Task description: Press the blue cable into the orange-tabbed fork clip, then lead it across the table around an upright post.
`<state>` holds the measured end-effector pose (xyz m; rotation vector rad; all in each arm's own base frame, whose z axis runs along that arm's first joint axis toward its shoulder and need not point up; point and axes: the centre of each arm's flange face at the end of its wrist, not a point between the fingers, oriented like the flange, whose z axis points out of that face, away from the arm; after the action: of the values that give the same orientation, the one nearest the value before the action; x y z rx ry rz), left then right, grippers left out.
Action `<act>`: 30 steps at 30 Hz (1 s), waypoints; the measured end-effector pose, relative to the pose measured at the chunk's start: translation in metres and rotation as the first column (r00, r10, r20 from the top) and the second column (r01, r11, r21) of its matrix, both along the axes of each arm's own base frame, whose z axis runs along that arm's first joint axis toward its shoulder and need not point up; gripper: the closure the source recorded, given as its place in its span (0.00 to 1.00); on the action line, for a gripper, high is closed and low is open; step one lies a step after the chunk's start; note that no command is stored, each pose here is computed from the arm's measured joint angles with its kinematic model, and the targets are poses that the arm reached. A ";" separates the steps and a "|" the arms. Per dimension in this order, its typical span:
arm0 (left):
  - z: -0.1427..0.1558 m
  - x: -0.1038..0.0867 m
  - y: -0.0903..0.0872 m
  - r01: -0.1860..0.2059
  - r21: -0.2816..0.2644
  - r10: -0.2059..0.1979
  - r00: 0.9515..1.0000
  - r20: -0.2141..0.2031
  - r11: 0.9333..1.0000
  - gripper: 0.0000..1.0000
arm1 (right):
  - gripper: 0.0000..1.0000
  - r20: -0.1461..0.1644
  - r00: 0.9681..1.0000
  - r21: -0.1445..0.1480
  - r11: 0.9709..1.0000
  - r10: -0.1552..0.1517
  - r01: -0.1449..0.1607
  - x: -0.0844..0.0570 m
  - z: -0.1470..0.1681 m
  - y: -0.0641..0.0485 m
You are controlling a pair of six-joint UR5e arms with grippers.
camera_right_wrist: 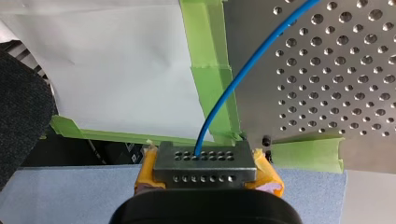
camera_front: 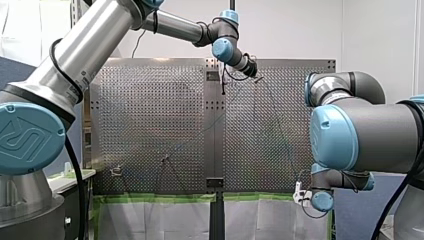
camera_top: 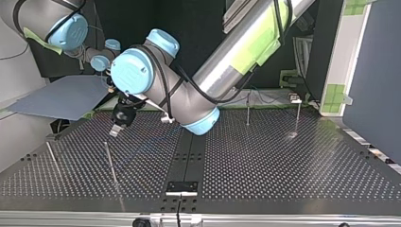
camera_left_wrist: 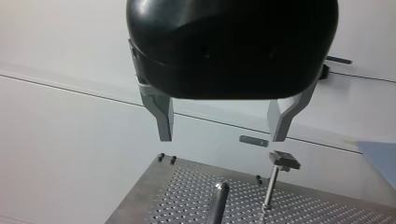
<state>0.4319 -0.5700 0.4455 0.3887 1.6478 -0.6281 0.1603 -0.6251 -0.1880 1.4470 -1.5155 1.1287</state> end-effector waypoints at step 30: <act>0.001 0.019 0.022 -0.176 0.019 0.175 0.984 0.021 0.984 0.00 | 1.00 0.003 1.000 0.005 1.000 -0.003 0.003 -0.002 0.000 0.000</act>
<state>0.4511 -0.5479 0.4468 0.2602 1.6502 -0.4737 0.1586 -0.6254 -0.1880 1.4469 -1.5229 1.1266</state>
